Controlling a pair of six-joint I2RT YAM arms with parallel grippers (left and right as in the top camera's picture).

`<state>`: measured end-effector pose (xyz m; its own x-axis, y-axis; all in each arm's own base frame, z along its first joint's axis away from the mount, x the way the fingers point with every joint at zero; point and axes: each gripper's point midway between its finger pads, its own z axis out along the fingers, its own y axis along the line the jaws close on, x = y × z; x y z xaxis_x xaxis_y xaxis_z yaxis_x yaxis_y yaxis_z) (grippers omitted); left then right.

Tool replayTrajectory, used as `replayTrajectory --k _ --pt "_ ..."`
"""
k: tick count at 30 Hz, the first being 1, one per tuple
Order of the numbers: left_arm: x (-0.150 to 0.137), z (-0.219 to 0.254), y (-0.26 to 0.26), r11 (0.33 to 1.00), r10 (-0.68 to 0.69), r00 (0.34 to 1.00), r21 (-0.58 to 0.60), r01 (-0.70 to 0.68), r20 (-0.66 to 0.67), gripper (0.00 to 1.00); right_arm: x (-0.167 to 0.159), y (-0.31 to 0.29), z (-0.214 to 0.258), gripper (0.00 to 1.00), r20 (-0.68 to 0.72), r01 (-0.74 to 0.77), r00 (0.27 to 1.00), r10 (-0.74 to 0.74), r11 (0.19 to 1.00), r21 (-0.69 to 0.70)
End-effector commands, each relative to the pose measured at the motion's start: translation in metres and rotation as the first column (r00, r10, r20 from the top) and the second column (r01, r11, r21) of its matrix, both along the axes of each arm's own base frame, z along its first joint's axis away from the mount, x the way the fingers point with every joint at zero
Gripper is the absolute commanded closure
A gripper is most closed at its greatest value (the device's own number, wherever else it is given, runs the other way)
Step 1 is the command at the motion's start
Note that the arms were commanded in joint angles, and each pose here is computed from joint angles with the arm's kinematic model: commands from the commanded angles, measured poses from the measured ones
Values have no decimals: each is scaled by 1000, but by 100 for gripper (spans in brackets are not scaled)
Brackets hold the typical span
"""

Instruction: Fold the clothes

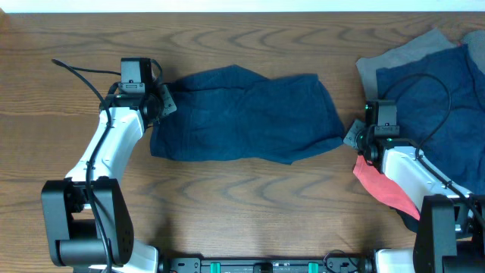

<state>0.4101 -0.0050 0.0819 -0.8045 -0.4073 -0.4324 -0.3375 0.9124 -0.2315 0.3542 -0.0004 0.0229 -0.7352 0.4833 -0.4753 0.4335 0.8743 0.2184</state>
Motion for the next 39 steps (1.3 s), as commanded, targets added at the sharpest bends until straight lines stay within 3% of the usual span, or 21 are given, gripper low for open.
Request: replayTrajectory --k 1,7,12,19,24,30,39 --pt "1 10 1 1000 14 1000 -8 -13 23 94 10 30 3 90 50 -166 986 162 981 104" --pt "1 10 1 1000 14 1000 -8 -14 22 94 4 54 -2 84 49 -272 962 267 943 194" --pt "1 10 1 1000 14 1000 -8 -13 22 94 -13 23 -25 90 -93 -123 987 131 989 88" --pt "-1 8 1 1000 14 1000 -8 -13 11 94 1 17 -15 82 -25 -110 993 111 992 66" --pt "-2 8 1 1000 14 1000 -8 -14 10 94 3 5 -3 82 2 -77 997 77 995 63" --pt "-2 8 1 1000 14 1000 -8 -13 11 94 -22 -4 -17 83 -115 -42 992 46 999 34" --pt "-2 8 1 1000 14 1000 -8 -13 8 94 -24 35 -14 87 -87 -210 970 229 960 182"
